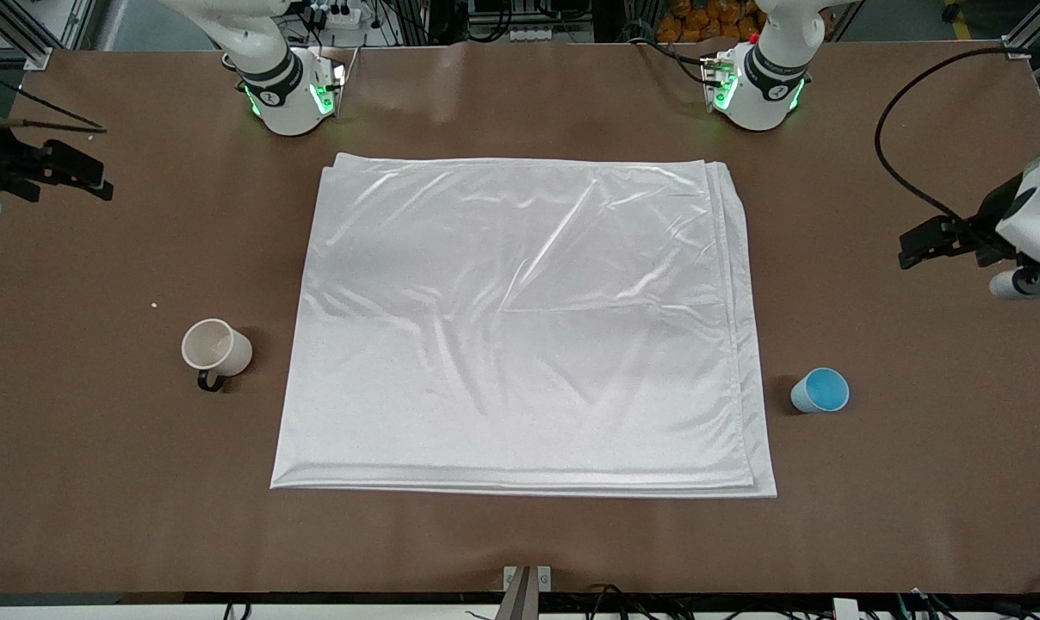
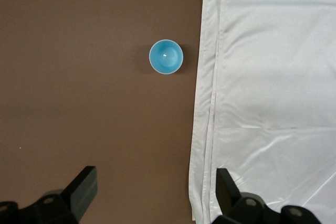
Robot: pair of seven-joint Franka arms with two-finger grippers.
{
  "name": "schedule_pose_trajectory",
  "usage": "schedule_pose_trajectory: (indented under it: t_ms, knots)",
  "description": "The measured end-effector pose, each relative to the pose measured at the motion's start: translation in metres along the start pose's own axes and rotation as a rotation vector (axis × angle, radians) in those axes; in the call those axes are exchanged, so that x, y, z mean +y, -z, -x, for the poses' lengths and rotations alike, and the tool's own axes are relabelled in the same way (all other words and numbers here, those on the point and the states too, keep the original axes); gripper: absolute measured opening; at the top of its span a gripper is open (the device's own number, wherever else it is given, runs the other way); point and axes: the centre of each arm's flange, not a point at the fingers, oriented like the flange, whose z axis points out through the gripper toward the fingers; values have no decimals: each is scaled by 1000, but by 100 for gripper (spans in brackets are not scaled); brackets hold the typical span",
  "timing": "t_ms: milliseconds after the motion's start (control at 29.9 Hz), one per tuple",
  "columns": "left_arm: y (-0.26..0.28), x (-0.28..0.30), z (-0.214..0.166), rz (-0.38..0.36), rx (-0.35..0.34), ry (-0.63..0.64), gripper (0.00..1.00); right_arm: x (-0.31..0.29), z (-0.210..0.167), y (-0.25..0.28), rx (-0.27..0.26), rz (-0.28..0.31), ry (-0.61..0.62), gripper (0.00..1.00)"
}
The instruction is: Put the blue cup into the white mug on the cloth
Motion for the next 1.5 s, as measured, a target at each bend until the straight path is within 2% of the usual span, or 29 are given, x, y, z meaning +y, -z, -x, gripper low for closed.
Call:
schedule_pose_trajectory:
  t_ms: [201,401,702,969,1069,1270,1504]
  knots:
    - [-64,-10,-32,23,-26,10,100,23,-44,-48,-19,-12,-33,100]
    - [-140,-31,-62,51,5,42,100,33,-89,-104,-14,-20,-41,100]
    - [-227,-47,-93,68,40,55,100,41,-147,-175,39,-26,-45,100]
    - [-267,-46,-99,84,8,55,100,48,-190,-233,94,-30,-51,100]
    - [-275,-46,-99,56,4,35,100,50,-203,-266,104,-32,-54,100]
    - [-285,-52,-102,23,11,20,100,52,-215,-320,81,-38,-58,100]
    - [-301,-56,-103,30,7,26,100,53,-217,-337,56,-41,-59,100]
